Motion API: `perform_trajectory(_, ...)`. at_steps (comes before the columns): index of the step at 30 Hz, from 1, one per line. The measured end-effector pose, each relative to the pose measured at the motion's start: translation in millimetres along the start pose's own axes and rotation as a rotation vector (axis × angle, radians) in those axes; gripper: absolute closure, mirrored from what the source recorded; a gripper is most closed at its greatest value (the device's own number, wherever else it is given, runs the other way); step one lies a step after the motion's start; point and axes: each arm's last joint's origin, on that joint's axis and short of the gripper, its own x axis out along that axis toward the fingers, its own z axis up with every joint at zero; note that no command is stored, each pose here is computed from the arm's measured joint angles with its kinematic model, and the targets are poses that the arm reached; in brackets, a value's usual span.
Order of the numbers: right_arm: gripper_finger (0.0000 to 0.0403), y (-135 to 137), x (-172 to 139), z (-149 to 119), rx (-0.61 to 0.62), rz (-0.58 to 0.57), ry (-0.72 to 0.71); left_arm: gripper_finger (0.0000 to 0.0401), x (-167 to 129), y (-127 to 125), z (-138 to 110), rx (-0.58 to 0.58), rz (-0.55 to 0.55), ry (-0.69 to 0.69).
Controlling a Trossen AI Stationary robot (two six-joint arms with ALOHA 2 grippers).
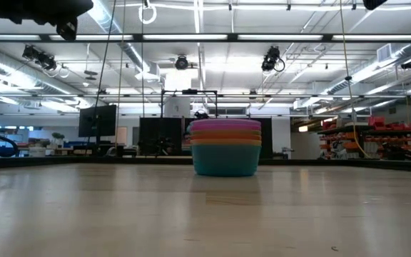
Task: Nest bowls inside each other
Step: Return to Home Position
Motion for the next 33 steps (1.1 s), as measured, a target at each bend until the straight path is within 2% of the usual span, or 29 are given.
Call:
perform_trajectory(6, 0.0315, -2.4, -9.7, -12.8, 0.017, 0.009, -0.041, 0.0377, -0.1, 0.4, -16.0, -0.028, 0.002, 0.011)
perform_trajectory(15, 0.0315, 1.8, -17.0, -2.8, -0.055, 0.100, -0.135, 0.0365, -5.5, 0.1, -24.2, -0.020, 0.002, -0.017)
perform_trajectory(22, 0.0315, 2.0, -18.2, -2.1, -0.069, 0.103, -0.147, 0.0372, -15.3, -1.0, -34.1, -0.037, -0.012, -0.078)
perform_trajectory(29, 0.0315, -1.9, -22.7, -24.9, -0.075, 0.134, -0.231, 0.0373, -15.3, -1.2, -40.2, -0.043, -0.024, -0.076)
perform_trajectory(33, 0.0315, -4.1, -26.0, -39.7, -0.080, 0.156, -0.215, 0.0367, -16.2, -1.3, -40.4, -0.039, -0.025, -0.078)
